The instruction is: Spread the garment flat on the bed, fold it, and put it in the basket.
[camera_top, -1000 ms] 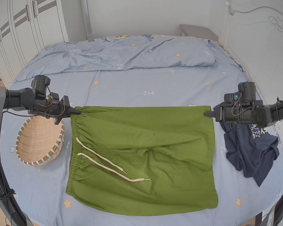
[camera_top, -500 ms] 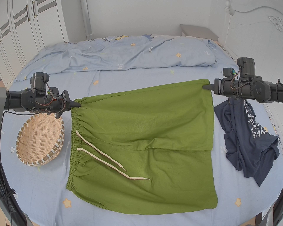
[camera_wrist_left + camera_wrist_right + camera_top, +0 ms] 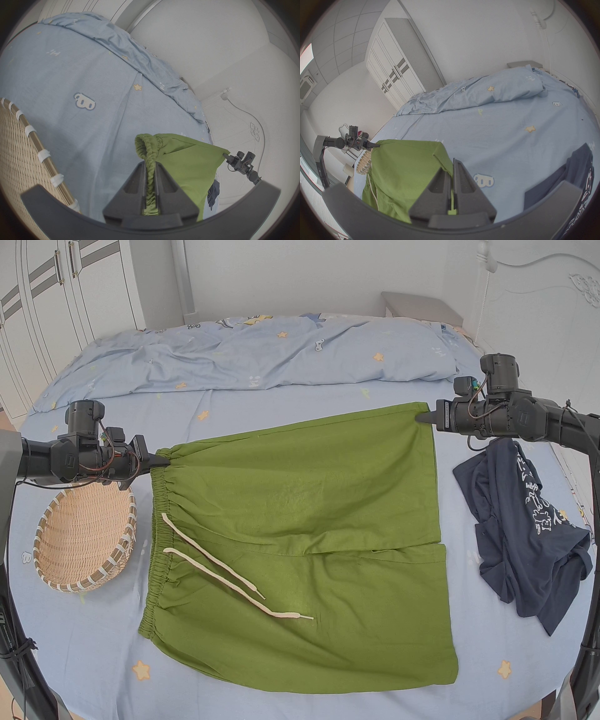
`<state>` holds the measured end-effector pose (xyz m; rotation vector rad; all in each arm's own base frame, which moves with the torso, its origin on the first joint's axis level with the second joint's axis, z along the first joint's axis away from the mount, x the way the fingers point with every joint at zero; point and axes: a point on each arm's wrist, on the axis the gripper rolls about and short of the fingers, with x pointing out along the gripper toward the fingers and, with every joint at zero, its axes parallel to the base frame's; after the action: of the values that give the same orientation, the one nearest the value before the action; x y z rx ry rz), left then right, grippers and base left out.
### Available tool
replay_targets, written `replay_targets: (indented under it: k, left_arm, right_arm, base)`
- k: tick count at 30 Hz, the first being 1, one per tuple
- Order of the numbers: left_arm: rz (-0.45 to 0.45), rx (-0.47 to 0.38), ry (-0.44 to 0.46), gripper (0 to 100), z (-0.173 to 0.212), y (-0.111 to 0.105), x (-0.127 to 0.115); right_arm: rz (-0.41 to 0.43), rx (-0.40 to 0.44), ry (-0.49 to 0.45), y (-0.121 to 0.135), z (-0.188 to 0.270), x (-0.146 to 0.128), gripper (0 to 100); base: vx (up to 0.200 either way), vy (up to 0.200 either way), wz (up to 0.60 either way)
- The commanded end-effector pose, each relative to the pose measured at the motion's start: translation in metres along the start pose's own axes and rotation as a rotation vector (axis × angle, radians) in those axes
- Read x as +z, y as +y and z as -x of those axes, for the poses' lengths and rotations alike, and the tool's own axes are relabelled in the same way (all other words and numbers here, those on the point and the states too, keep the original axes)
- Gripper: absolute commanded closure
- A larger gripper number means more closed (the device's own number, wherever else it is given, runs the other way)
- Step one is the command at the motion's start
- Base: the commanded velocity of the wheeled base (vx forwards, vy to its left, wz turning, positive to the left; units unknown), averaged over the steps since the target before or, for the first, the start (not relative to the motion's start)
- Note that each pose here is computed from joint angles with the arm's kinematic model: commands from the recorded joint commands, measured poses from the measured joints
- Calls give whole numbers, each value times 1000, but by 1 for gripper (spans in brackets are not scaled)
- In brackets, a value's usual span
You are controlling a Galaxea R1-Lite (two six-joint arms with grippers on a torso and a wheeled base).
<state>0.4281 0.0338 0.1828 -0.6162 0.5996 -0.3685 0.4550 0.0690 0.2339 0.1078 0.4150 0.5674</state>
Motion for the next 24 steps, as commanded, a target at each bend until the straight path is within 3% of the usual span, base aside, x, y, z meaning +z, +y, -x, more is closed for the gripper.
replay_targets:
  k: [1,7,8,9,19,21,24]
  left_arm:
    - [11,11,2,100,-9,15,-3]
    - [16,13,14,100,-16,19,-6]
    - [18,14,17,100,-17,20,-6]
    - [18,13,19,0,-18,20,-7]
    - [11,0,16,0,-15,11,-6]
    - [7,-6,9,0,-11,5,-5]
    - [-27,-35,-13,0,13,-22,-6]
  right_arm:
    - [-17,0,38,-8,-18,-15,100]
    - [-31,1,67,-12,-29,-25,100]
    - [-32,-2,73,-12,-31,-27,0]
    - [-33,-4,77,-12,-33,-29,0]
    - [-47,-23,87,-17,-36,-34,0]
    - [-49,-24,83,-17,-34,-32,0]
    - [-52,-40,48,-15,-5,-14,0]
  base:
    - [0,0,0]
    - [0,0,0]
    - [0,0,0]
    - [0,0,0]
    - [0,0,0]
    - [0,0,0]
    - [0,0,0]
